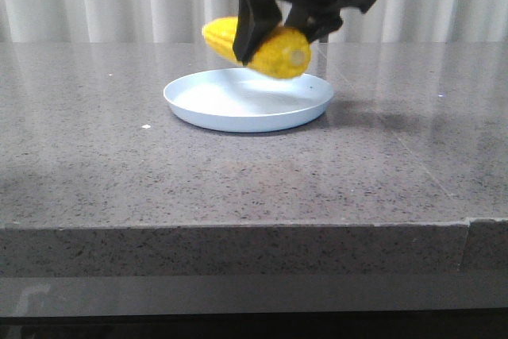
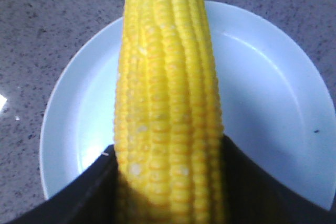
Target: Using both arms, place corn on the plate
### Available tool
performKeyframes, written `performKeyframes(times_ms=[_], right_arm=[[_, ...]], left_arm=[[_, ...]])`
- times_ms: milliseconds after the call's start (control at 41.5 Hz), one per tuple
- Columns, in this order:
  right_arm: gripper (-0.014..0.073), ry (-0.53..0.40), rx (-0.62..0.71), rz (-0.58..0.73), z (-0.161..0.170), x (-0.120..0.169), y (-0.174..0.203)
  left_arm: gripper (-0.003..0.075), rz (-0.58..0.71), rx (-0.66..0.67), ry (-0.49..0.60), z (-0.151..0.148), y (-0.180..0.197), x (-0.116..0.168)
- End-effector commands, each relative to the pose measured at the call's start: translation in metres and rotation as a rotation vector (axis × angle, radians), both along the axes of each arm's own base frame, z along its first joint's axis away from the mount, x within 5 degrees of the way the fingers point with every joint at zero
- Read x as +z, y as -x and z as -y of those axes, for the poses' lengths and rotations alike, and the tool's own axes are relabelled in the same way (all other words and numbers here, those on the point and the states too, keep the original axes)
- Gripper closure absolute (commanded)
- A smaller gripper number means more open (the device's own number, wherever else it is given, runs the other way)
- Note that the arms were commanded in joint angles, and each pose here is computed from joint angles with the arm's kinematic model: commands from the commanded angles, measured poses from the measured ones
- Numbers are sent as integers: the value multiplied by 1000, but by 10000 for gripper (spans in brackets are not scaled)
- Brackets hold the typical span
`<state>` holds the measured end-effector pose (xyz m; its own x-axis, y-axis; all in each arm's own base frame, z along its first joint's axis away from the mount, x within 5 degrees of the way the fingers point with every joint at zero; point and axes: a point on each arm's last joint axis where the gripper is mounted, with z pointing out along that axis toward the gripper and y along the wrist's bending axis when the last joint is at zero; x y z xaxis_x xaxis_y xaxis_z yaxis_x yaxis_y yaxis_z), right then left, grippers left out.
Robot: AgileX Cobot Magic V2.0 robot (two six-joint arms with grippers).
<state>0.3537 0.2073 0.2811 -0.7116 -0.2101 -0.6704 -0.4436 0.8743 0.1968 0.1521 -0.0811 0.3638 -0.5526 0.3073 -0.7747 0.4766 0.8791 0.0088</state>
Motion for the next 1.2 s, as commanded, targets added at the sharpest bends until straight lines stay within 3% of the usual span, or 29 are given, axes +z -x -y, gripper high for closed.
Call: performKeyframes(times_ms=[0,144,241,385,747,1180], right_arm=[[235,-55,-13,117,0,23,-4],[35,-49,-11,105,-1,20,-5],[-20,-58,-8,119,1,31,-1],[-19,-70,4,169,11,63,16],[-19,40,54,285,66,133,106],[-19,24,57,321,127,125,218]], left_arm=[[364,85,1,68,2,-2,15],[364,86,1,68,2,-2,15],[364,86,1,68,2,-2,15],[364,86,1,68,2,-2,15],[364,86,1,68,2,-2,15],[364,86,1,68,2,-2,15]])
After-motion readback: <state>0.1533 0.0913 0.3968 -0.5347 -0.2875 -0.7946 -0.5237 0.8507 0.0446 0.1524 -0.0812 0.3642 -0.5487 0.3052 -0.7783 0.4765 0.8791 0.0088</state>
